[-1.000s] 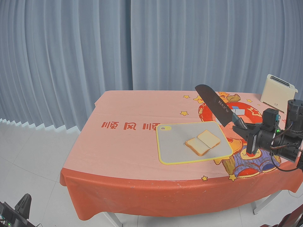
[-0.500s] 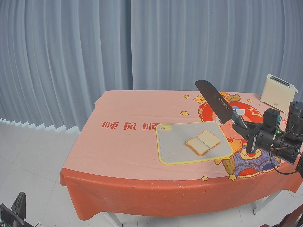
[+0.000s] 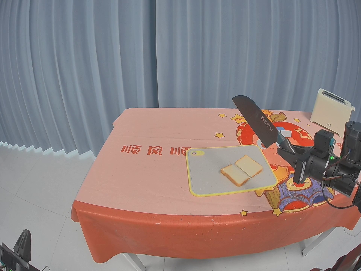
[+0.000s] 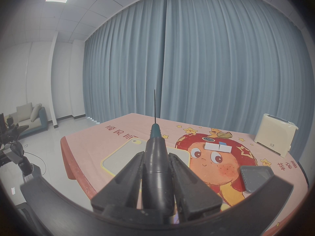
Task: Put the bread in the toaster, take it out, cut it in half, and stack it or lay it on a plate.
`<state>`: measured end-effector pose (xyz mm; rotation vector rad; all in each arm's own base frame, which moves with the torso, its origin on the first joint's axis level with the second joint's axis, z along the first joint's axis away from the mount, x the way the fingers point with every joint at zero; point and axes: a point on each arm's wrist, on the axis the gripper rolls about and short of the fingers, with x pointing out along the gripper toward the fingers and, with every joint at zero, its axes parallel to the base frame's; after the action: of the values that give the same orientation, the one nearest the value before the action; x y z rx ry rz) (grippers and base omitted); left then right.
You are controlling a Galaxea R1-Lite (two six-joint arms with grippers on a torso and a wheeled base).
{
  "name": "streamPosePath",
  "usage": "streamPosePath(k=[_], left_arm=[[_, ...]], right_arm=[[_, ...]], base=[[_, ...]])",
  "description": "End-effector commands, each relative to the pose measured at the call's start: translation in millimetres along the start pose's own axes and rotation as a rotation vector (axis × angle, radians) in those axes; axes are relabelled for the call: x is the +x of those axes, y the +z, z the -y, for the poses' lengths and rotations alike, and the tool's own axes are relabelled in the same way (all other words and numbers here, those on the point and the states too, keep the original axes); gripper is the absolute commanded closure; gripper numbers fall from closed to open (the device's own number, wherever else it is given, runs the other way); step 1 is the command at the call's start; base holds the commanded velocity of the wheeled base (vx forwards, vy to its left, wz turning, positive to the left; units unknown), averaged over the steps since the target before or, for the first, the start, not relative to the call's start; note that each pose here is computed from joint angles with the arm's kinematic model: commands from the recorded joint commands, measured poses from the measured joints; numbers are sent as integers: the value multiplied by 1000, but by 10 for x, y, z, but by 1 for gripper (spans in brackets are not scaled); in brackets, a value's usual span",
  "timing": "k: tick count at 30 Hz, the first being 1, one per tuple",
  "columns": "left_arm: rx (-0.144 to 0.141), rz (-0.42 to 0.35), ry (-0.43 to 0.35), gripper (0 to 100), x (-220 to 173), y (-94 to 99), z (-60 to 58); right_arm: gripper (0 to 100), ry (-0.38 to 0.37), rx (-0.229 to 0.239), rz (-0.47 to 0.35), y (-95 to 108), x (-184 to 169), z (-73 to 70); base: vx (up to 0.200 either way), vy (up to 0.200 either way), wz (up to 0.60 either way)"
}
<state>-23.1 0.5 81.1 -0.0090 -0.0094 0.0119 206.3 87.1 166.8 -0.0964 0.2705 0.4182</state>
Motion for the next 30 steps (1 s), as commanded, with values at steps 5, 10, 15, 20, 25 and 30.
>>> streamPosePath(k=[5, 10, 15, 20, 25, 30], left_arm=[[0, -19, 2, 100, 16, -45, -1], [-1, -20, 4, 100, 15, -49, -1], [-1, -20, 13, 100, 15, -49, -3], [0, -20, 13, 100, 15, -49, -3], [0, -20, 13, 100, 15, -49, -3], [0, -20, 13, 100, 15, -49, -3]], right_arm=[[100, 2, -2, 5, 8, -15, -5], [100, 2, -2, 2, 2, -12, -6], [100, 5, -1, 17, 35, -22, -8], [100, -4, 2, 42, 86, -53, 8], [100, -7, 1, 38, 74, -63, 1], [100, -8, 5, 55, 107, -89, -1]], base=[[0, 0, 0], [0, 0, 0], [0, 0, 0], [0, 0, 0], [0, 0, 0], [0, 0, 0]])
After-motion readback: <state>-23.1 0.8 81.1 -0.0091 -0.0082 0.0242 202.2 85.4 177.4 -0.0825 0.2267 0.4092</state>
